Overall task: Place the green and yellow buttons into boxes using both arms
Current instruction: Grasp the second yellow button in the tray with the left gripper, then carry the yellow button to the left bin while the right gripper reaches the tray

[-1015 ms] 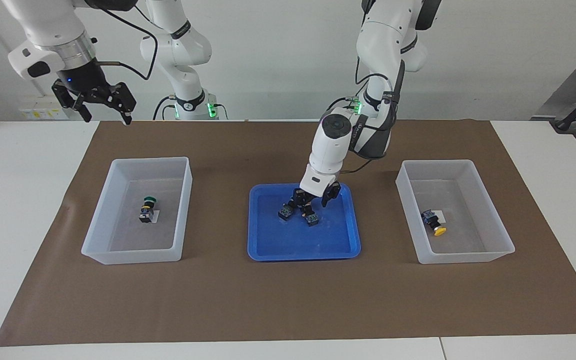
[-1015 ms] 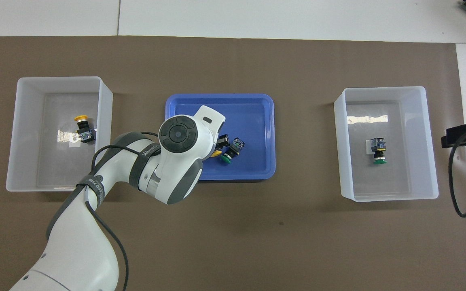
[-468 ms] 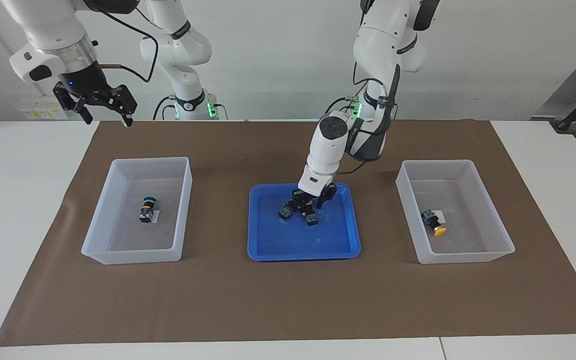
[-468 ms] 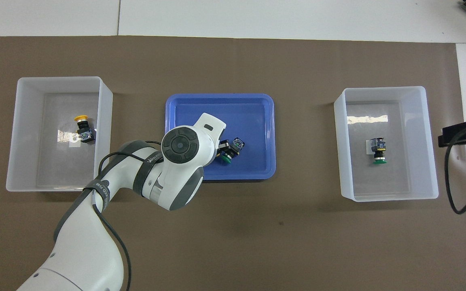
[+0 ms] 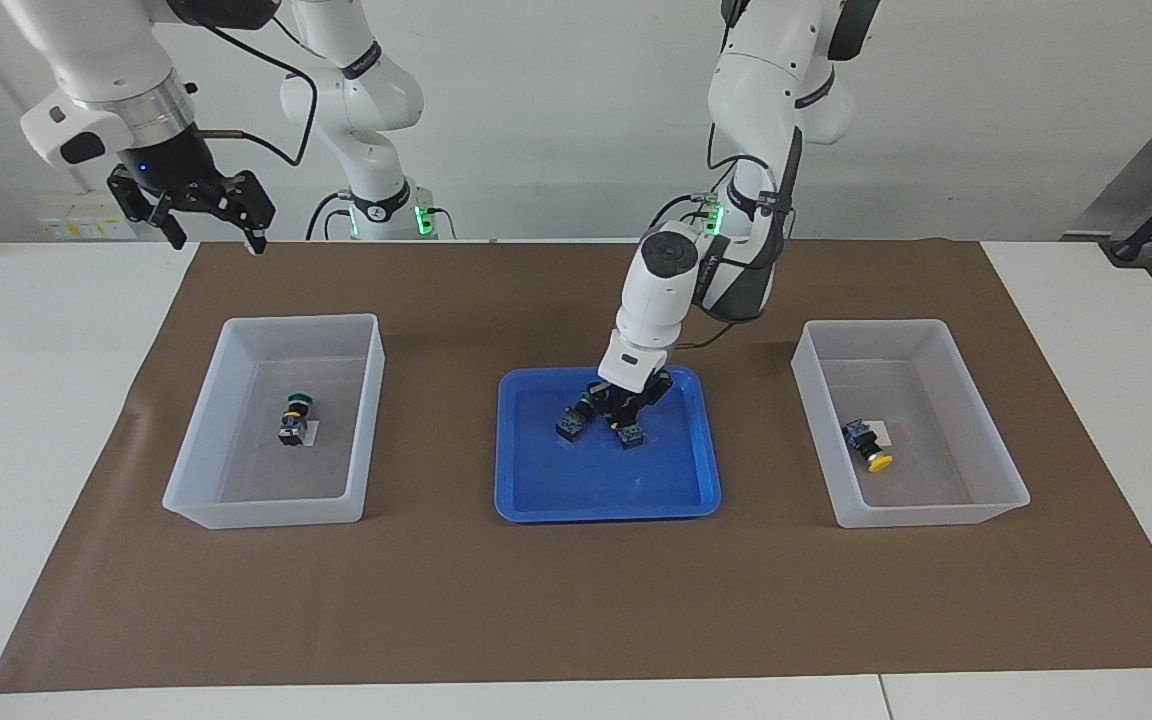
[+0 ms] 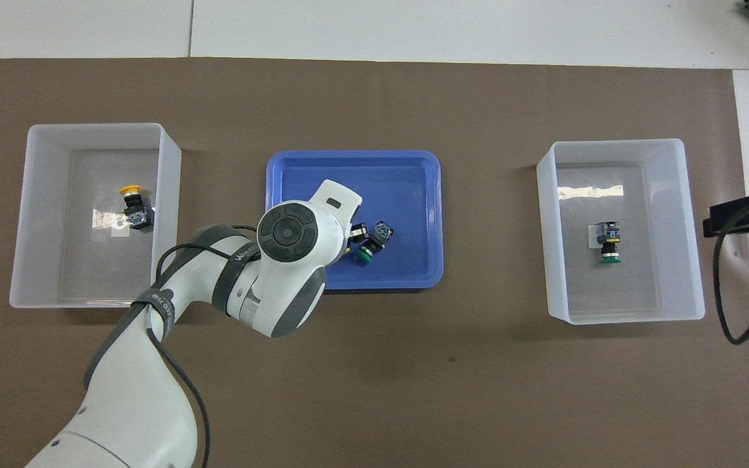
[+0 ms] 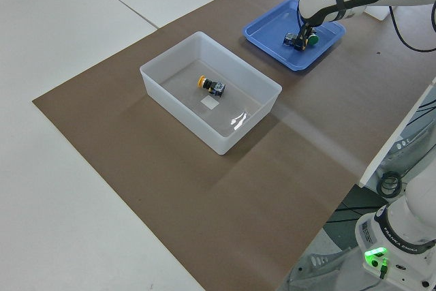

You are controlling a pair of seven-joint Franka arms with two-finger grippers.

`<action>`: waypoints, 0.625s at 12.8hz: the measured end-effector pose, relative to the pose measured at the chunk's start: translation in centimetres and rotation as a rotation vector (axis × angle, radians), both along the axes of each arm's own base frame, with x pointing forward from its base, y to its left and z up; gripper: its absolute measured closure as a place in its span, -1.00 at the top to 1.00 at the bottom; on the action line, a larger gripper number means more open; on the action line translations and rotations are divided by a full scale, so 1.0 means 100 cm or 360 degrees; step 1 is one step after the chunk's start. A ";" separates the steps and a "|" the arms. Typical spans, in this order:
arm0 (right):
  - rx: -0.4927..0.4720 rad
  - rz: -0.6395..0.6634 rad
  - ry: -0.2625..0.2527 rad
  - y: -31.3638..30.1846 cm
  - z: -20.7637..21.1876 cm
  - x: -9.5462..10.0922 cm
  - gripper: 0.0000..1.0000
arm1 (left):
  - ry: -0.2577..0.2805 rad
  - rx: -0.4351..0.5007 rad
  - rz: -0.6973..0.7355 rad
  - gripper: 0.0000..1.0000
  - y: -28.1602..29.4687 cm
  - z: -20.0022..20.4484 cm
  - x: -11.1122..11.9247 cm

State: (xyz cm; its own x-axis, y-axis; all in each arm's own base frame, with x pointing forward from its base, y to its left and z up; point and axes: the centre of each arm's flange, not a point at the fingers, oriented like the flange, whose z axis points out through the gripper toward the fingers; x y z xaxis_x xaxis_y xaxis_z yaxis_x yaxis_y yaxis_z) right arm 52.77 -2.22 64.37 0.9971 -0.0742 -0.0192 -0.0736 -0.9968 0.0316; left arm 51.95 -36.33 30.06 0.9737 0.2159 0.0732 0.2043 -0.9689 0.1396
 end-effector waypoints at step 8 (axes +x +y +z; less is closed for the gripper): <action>0.0000 0.0002 0.0006 0.001 -0.002 0.000 1.00 | 0.0030 0.0031 0.0148 -0.34 0.064 0.114 0.089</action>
